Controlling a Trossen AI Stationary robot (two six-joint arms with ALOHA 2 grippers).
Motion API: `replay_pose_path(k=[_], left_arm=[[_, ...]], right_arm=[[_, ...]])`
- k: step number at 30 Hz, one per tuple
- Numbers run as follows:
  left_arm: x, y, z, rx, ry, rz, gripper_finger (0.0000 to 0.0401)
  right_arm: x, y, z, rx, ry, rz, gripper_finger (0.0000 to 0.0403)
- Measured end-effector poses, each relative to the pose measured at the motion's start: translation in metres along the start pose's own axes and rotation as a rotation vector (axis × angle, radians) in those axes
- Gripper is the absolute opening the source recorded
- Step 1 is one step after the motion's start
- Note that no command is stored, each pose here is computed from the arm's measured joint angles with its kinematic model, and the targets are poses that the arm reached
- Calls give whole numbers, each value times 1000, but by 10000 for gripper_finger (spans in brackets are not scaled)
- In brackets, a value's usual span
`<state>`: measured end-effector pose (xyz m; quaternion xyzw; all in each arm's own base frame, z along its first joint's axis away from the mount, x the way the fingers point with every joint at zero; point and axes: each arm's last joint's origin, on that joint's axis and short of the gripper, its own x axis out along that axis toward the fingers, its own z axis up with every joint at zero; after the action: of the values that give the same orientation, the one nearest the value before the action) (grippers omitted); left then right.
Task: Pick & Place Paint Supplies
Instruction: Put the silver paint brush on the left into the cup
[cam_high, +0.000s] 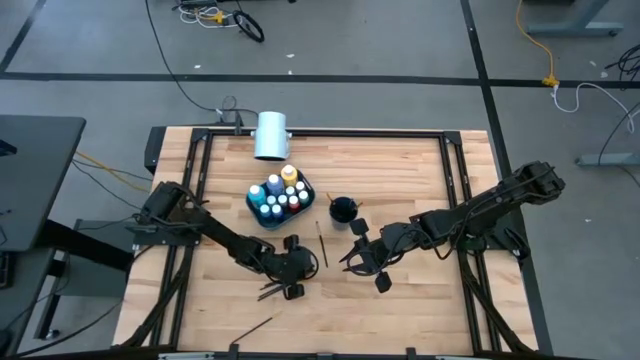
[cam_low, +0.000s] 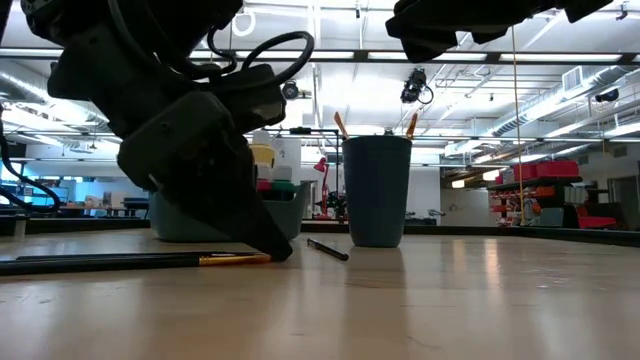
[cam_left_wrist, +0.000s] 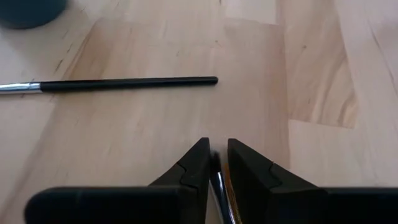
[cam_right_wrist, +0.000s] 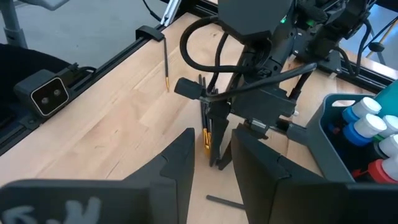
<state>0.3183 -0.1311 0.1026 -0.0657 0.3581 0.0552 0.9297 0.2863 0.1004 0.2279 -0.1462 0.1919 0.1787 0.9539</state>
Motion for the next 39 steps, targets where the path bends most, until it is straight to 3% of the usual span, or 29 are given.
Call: replay_pose_path(k=[3,9,16,29,34,39], left_arm=[[0,0,0,6,-1,15,60],[0,1,-1,21,-7,37,8],[0,-1,2,45,-28,34,5],[-6,-22,46,151,-167,12,4],[-29,-24,70,185,-263,74,4],[-60,-20,98,194,-439,177,3]], right_arm=[[0,0,0,0,0,0,109],[0,0,0,-1,0,1,109],[0,0,0,-1,0,0,109],[0,0,0,-1,0,0,109],[-2,1,-3,-6,47,-10,109],[-27,2,2,-30,111,-82,109]])
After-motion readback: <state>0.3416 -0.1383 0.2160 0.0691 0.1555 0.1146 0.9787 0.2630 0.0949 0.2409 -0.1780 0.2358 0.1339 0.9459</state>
